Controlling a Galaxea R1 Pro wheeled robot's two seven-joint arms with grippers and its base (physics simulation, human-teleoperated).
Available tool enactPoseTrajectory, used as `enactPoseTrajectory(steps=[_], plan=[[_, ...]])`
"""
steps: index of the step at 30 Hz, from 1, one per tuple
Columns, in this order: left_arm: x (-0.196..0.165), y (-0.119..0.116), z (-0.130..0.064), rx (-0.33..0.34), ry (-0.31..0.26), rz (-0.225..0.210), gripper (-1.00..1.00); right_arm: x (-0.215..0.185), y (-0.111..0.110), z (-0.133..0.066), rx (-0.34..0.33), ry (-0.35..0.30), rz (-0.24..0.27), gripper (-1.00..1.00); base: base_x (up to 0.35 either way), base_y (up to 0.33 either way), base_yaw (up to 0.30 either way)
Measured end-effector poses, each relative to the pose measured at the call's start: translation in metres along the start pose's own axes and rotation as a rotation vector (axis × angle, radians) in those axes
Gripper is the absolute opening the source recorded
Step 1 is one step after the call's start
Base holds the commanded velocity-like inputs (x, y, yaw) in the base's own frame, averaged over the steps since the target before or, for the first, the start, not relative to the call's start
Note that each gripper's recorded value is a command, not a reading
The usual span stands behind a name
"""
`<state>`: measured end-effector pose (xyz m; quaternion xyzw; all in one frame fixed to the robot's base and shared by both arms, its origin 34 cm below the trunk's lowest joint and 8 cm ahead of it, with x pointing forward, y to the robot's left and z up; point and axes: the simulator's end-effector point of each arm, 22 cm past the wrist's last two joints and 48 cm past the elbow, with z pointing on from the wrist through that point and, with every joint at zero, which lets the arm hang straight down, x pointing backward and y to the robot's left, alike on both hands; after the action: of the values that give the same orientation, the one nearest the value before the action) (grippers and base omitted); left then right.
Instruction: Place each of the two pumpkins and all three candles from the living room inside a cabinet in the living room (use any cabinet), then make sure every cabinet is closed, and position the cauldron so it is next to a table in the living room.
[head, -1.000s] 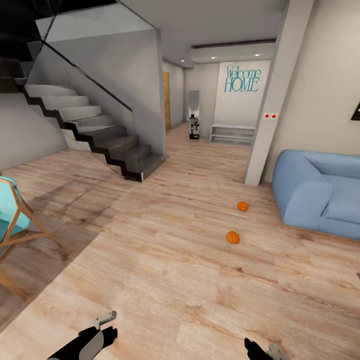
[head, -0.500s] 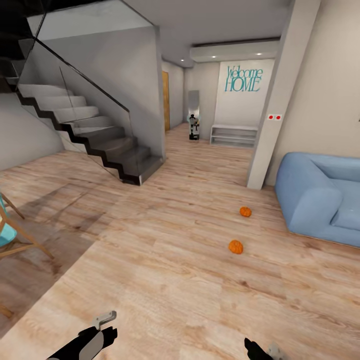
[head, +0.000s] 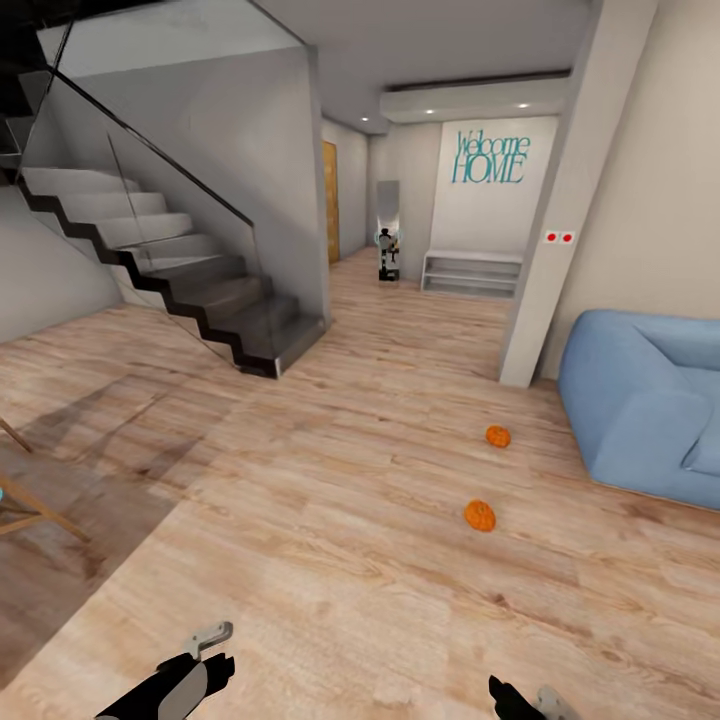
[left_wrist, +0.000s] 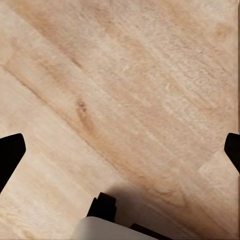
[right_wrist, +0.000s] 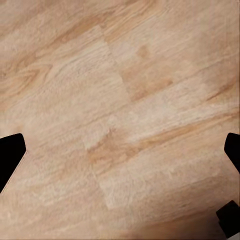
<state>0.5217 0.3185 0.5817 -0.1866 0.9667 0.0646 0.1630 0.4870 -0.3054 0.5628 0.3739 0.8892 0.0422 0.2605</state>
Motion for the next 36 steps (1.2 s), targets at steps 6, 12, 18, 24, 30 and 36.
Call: enactPoseTrajectory(steps=[6,12,18,24,30,36], plan=[[0.0,0.0,0.0,0.0,0.0,0.0,1.0,0.0001,-0.0001,0.0,0.0,0.0,0.0,1.0,0.33,0.0,0.0],[0.0001,0.0,0.0,0.0,0.0,0.0,1.0,0.0,0.0,0.0,0.0,0.0,0.0,1.0,0.33,0.0,0.0],[0.0,0.0,0.0,0.0,0.0,0.0,1.0,0.0001,-0.0004,0.0,0.001,0.0,0.001,1.0,0.33,0.0,0.0],[0.0001,0.0001,0.0,0.0,0.0,0.0,1.0,0.0003,-0.0007,0.0,0.001,0.001,0.001,1.0,0.33,0.0,0.0],[0.0,0.0,0.0,0.0,0.0,0.0,1.0,0.0002,-0.0007,0.0,0.002,0.0,0.001,1.0,0.33,0.0,0.0],[0.0005,0.0001,0.0003,-0.001,0.001,0.0,1.0,0.0003,-0.0011,0.0001,0.002,0.0,0.001,1.0,0.33,0.0,-0.136]])
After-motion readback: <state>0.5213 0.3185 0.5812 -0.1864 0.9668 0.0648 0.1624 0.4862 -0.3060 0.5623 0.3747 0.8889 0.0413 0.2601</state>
